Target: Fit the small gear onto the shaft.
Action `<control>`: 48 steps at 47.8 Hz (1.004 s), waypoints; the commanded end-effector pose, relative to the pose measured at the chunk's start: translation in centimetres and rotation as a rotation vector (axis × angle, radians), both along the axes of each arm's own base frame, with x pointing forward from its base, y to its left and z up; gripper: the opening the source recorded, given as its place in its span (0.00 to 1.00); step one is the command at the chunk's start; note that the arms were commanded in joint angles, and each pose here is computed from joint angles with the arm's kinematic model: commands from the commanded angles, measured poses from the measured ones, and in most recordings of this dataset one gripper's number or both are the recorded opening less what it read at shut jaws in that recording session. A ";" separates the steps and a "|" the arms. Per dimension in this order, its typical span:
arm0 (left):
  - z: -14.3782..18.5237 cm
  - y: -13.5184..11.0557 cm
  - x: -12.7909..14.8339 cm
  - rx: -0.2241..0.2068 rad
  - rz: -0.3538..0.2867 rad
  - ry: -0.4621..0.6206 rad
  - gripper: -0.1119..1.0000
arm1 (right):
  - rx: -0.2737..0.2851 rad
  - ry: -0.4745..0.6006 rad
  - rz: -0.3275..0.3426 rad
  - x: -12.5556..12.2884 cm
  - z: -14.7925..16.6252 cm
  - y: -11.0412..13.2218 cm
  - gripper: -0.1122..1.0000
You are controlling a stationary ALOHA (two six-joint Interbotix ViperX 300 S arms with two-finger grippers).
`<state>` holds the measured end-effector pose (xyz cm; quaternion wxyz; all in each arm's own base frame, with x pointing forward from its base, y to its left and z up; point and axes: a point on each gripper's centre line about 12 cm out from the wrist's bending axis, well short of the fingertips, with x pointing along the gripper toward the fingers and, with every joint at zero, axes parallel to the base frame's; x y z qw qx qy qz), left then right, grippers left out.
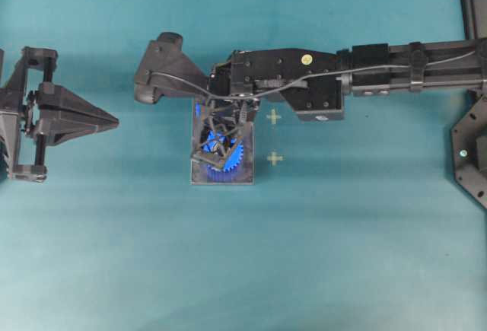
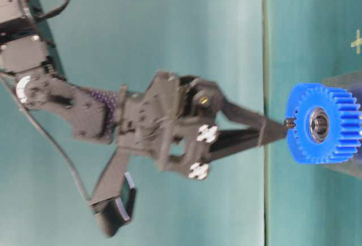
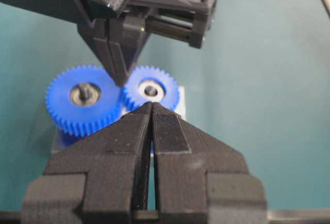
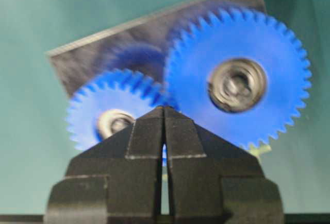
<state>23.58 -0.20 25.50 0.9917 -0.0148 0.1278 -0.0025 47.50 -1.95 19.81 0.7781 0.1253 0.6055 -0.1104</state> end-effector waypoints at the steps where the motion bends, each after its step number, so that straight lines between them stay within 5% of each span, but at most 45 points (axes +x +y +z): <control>1: 0.8 0.0 0.2 0.000 -0.002 -0.031 0.10 | -0.005 -0.070 0.016 0.1 3.0 0.2 0.12; 34: 0.5 0.0 0.2 -0.001 -0.002 -0.040 0.10 | 0.045 0.128 0.013 -2.4 -3.0 0.4 0.12; 48: 0.4 0.0 0.2 -0.002 -0.002 -0.038 0.10 | 0.063 0.095 0.022 -4.2 -0.4 3.2 0.12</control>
